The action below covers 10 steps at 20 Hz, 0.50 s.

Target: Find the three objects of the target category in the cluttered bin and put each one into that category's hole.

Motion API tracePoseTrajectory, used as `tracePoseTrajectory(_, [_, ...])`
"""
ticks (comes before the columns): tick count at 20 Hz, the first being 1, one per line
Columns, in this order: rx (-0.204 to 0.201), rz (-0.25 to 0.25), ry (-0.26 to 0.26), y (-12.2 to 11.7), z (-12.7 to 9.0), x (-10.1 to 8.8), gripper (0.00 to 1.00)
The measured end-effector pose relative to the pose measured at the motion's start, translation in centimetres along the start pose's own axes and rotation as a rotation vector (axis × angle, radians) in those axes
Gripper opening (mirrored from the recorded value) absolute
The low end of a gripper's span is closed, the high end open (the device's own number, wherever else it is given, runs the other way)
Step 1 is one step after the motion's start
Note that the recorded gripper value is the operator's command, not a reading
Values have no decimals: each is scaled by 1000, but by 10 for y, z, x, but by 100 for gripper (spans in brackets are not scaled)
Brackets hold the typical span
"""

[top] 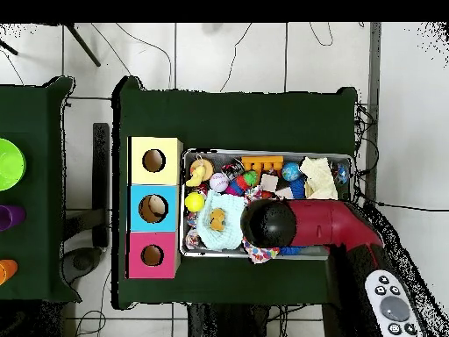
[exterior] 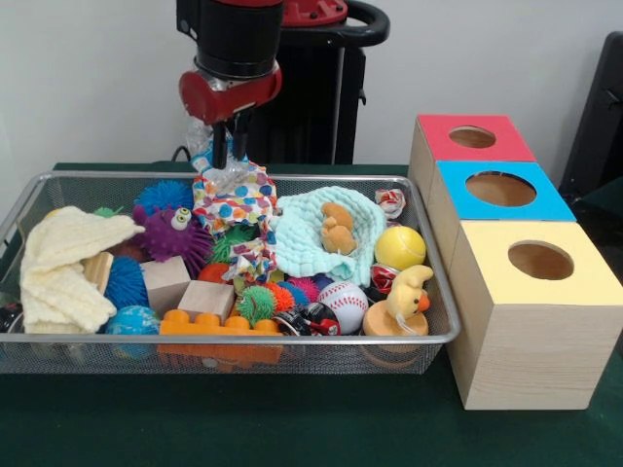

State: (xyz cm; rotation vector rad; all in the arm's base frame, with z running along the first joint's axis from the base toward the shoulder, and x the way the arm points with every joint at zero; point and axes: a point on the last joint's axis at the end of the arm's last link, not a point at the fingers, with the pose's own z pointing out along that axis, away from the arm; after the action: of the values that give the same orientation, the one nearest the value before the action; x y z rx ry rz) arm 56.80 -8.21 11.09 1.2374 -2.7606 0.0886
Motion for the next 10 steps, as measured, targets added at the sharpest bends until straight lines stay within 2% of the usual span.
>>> tracePoseTrajectory(6, [0,27,3,14,-14,-11,0])
tracePoseTrajectory(10, [-14,52,7,30,-21,-17,0])
